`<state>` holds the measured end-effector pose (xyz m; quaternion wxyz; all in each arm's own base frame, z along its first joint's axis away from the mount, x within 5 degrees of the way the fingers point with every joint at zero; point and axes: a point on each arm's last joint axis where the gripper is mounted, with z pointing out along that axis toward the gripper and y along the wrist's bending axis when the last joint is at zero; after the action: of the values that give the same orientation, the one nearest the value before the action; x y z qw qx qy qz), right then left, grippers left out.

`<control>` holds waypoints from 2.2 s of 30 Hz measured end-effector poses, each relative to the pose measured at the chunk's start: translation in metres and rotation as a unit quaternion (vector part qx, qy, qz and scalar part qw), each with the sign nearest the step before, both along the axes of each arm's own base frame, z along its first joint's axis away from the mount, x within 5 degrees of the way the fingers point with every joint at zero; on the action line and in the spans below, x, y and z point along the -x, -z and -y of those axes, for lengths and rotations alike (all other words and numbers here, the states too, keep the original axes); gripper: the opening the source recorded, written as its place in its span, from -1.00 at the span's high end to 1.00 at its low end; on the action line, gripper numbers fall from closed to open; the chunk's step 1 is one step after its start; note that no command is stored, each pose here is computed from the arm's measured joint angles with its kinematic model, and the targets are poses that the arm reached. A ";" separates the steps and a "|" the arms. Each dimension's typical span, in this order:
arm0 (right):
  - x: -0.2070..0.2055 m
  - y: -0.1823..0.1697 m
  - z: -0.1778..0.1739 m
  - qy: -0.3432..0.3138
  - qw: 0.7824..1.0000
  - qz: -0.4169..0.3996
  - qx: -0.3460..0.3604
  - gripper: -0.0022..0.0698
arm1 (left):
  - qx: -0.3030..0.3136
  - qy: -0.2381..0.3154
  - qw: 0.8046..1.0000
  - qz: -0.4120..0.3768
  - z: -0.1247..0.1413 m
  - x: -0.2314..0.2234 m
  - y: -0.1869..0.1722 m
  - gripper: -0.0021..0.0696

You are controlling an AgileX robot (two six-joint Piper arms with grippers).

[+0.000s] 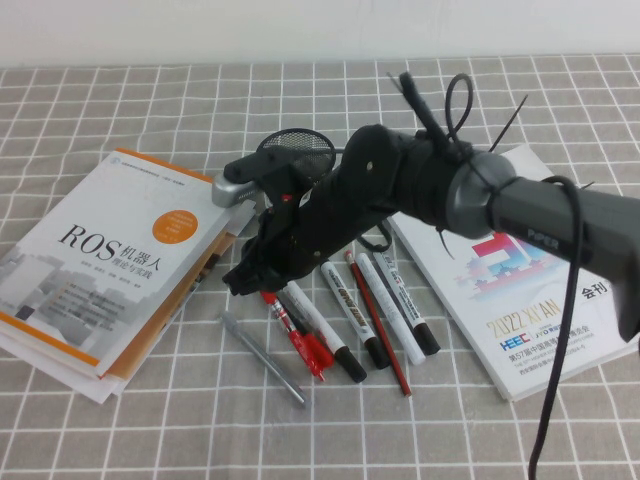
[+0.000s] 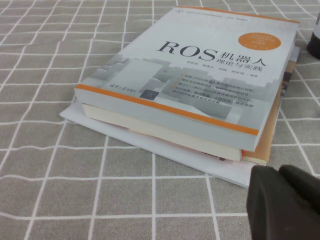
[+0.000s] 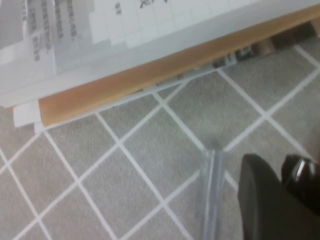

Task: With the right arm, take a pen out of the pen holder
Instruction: 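Take a marker out of the pen holder and lay it on the table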

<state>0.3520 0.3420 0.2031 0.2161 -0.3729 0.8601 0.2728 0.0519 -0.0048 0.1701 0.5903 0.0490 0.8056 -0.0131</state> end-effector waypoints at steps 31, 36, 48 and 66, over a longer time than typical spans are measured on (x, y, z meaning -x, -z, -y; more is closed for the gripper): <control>0.023 -0.069 0.037 0.004 0.999 0.051 -0.014 0.88 | 0.000 0.000 1.000 0.000 0.000 0.000 0.000 0.95; 0.062 -0.104 0.082 0.033 0.996 0.075 -0.020 0.96 | 0.000 0.000 1.000 0.000 0.000 0.000 0.000 0.95; 0.148 -0.145 0.192 0.126 0.986 0.111 -0.018 0.97 | 0.000 0.000 1.000 0.000 0.000 0.000 0.000 0.95; 0.271 -0.117 0.290 0.214 0.961 0.177 0.005 0.97 | 0.000 0.000 1.000 0.000 0.000 0.000 0.000 0.95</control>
<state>0.0813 0.0523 0.3206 0.4165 -0.2231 0.8692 0.1459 0.0519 -0.0048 0.1701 0.5903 0.0490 0.8056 -0.0131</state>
